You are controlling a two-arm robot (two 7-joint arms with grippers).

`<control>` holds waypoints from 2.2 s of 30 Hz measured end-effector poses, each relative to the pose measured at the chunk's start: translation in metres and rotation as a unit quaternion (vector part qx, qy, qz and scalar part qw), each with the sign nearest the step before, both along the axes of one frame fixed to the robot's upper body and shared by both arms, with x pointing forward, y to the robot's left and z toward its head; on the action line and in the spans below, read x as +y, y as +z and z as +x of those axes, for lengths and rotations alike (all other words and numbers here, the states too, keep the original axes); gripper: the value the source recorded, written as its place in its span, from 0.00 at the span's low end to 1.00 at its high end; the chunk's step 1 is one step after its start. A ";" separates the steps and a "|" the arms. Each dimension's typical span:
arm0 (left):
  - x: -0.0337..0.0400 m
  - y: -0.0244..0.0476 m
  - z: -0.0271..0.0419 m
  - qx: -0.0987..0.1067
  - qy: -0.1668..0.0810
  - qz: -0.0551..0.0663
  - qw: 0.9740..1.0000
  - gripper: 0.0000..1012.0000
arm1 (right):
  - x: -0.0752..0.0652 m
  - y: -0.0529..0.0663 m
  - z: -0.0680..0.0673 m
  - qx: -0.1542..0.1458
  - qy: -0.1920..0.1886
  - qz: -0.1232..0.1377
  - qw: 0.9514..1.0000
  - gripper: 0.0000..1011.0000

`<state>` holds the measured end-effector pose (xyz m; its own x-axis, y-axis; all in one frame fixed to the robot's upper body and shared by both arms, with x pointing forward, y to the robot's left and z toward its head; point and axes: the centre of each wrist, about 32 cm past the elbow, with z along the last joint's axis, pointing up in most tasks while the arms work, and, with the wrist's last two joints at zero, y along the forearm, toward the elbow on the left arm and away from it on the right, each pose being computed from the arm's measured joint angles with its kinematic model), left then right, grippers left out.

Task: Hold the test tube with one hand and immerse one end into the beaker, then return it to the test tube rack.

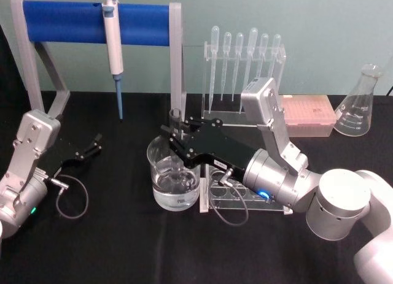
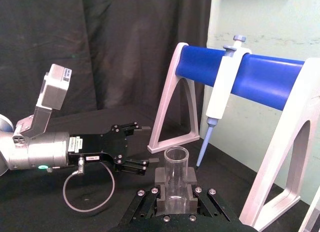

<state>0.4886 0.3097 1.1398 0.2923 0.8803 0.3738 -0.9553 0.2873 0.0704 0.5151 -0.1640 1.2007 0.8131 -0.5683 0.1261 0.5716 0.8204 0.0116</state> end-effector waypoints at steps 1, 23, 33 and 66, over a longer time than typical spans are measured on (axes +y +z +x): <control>0.0000 0.0000 0.0000 0.000 0.000 0.000 1.000 0.99 | 0.000 0.000 0.000 0.000 0.000 0.000 1.000 0.22; 0.0000 0.0000 0.0000 0.000 0.000 0.000 1.000 0.99 | 0.000 0.000 0.000 0.000 0.000 -0.002 1.000 0.22; 0.0000 0.0000 0.0000 0.000 0.000 0.000 1.000 0.99 | 0.000 0.001 0.000 0.001 0.000 -0.002 1.000 0.22; 0.0000 0.0000 0.0000 0.000 0.000 0.000 1.000 0.99 | 0.000 0.001 0.000 0.001 0.000 -0.002 1.000 0.22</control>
